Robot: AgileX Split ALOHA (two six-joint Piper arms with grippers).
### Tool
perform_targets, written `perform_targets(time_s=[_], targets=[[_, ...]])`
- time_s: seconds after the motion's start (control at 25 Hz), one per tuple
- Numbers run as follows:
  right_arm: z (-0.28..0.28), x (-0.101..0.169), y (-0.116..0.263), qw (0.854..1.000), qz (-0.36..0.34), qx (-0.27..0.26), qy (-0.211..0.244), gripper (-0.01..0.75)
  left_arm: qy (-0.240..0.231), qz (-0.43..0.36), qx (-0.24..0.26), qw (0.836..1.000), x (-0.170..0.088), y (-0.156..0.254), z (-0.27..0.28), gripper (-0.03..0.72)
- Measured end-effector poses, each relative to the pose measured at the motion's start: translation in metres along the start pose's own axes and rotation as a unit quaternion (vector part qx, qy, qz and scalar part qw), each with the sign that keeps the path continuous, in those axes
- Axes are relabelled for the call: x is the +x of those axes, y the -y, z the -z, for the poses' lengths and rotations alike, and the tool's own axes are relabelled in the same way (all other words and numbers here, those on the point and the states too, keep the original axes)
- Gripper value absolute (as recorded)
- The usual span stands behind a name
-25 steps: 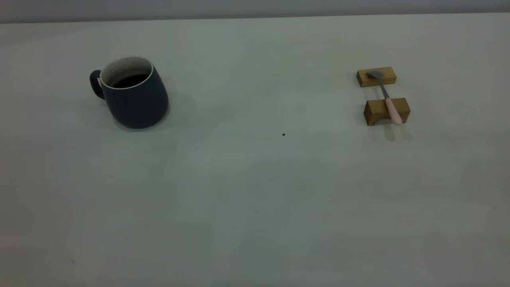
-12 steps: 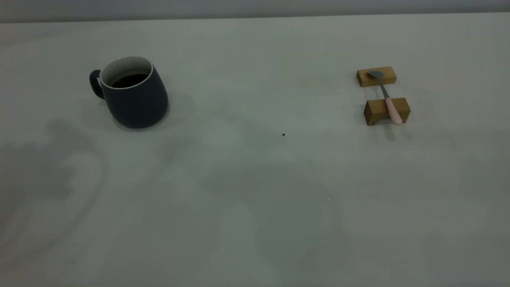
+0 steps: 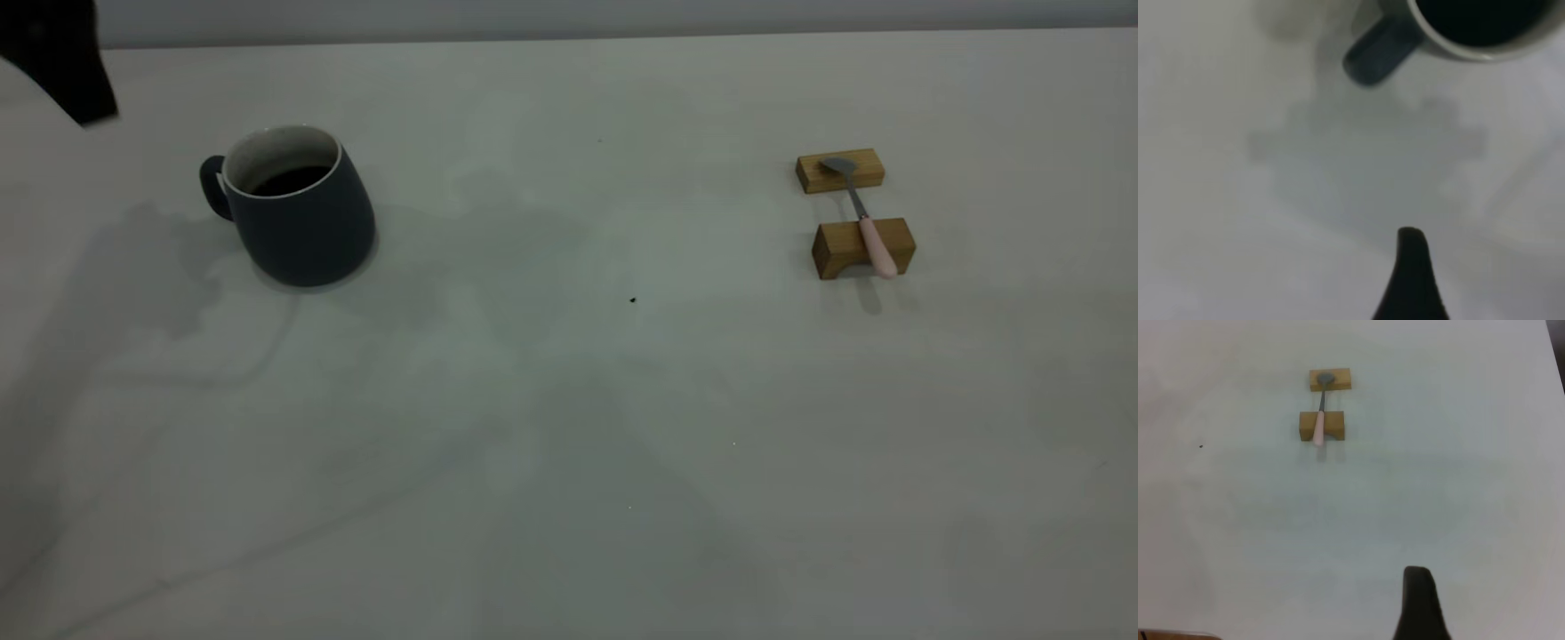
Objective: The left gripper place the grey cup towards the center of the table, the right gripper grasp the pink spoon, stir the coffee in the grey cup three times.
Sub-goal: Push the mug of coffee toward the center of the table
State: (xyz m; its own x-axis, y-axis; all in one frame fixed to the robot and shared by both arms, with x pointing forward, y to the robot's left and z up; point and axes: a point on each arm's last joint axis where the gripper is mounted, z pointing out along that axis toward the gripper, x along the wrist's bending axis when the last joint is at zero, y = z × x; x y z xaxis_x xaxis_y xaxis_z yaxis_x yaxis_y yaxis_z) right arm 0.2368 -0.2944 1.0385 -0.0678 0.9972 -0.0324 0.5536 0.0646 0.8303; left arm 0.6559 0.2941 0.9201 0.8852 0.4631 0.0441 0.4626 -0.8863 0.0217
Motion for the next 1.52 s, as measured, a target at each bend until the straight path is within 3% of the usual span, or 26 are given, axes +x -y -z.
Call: perform_targets(time_s=[0.32, 0.56, 0.8, 1.0, 1.4, 1.52], targets=[[0.000, 0.000, 0.000, 1.000, 0.000, 0.000, 0.000, 0.586, -0.028, -0.159, -0.010, 0.987, 0.010, -0.015, -0.055, 0.585], [0.000, 0.000, 0.000, 1.000, 0.000, 0.000, 0.000, 0.586, -0.055, -0.254, -0.017, 0.966, 0.003, -0.038, -0.077, 0.551], [0.000, 0.000, 0.000, 1.000, 0.000, 0.000, 0.000, 0.586, -0.088, -0.276, -0.028, 0.957, 0.003, -0.049, -0.077, 0.550], [0.000, 0.000, 0.000, 1.000, 0.000, 0.000, 0.000, 0.586, -0.081, -0.277, -0.026, 0.957, 0.002, -0.049, -0.080, 0.525], [0.000, 0.000, 0.000, 1.000, 0.000, 0.000, 0.000, 0.586, -0.069, -0.277, -0.022, 0.958, 0.001, -0.048, -0.079, 0.284], [0.000, 0.000, 0.000, 1.000, 0.000, 0.000, 0.000, 0.586, -0.068, -0.276, -0.022, 0.958, 0.001, -0.048, -0.079, 0.252]])
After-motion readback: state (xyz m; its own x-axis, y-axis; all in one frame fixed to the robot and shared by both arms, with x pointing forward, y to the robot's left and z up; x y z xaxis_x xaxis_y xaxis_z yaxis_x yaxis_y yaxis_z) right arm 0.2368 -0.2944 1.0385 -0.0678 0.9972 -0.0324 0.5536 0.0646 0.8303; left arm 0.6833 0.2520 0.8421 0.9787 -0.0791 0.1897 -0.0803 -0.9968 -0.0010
